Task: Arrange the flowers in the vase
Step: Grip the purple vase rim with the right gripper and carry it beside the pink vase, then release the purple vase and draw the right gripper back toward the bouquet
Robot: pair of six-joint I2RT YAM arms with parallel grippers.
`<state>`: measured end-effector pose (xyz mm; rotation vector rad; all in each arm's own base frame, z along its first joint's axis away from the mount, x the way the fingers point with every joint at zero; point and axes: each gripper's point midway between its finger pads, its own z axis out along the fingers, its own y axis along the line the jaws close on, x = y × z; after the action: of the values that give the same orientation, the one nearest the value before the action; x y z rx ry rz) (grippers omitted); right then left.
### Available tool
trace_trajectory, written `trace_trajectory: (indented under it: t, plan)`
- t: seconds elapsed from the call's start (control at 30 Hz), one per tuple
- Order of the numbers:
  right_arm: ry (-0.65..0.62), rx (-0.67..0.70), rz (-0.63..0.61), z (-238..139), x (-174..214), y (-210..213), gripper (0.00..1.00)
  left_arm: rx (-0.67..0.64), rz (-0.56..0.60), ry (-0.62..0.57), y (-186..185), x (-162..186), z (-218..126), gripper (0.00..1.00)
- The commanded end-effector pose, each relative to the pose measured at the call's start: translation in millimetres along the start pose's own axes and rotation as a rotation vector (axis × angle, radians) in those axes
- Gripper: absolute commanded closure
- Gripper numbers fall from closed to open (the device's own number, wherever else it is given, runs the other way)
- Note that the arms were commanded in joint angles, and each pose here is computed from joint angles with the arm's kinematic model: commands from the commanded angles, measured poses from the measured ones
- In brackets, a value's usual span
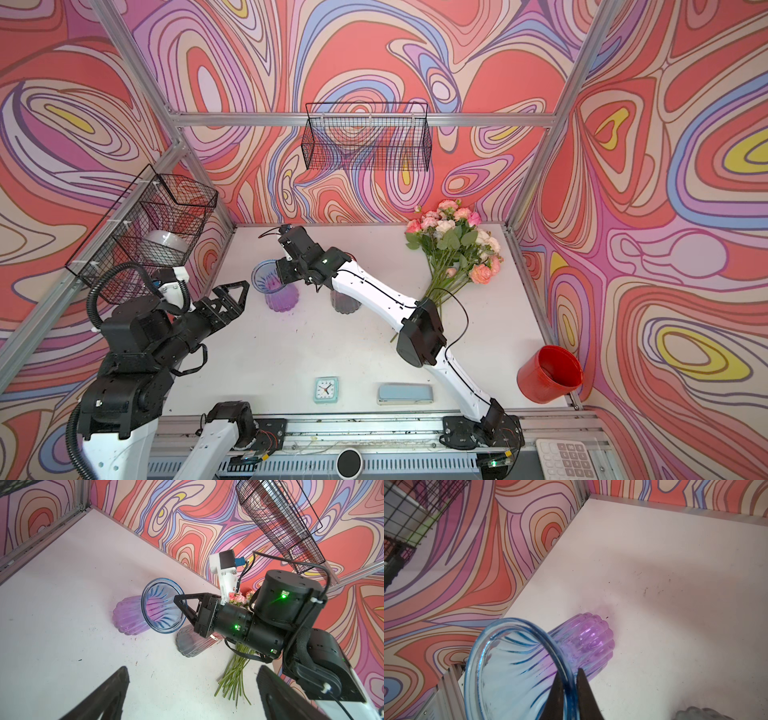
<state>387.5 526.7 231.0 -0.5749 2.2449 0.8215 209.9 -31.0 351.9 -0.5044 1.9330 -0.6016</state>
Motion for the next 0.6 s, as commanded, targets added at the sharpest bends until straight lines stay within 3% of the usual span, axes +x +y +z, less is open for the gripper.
trace_trajectory:
  t: [0.0,0.17,0.33,0.57]
  plan:
    - [0.003,-0.006,0.053,9,-2,-11,0.99,-0.011,0.018,0.0,0,-1,-3,0.02]
    - [-0.02,-0.025,0.06,12,-8,-10,0.93,-0.066,0.014,0.005,13,0,7,0.02]
    - [-0.042,-0.043,0.067,10,-14,-6,0.98,-0.235,-0.029,0.008,52,4,32,0.1]
    - [-0.069,-0.104,0.084,12,-20,5,0.86,-0.331,-0.059,-0.006,74,2,54,0.1]
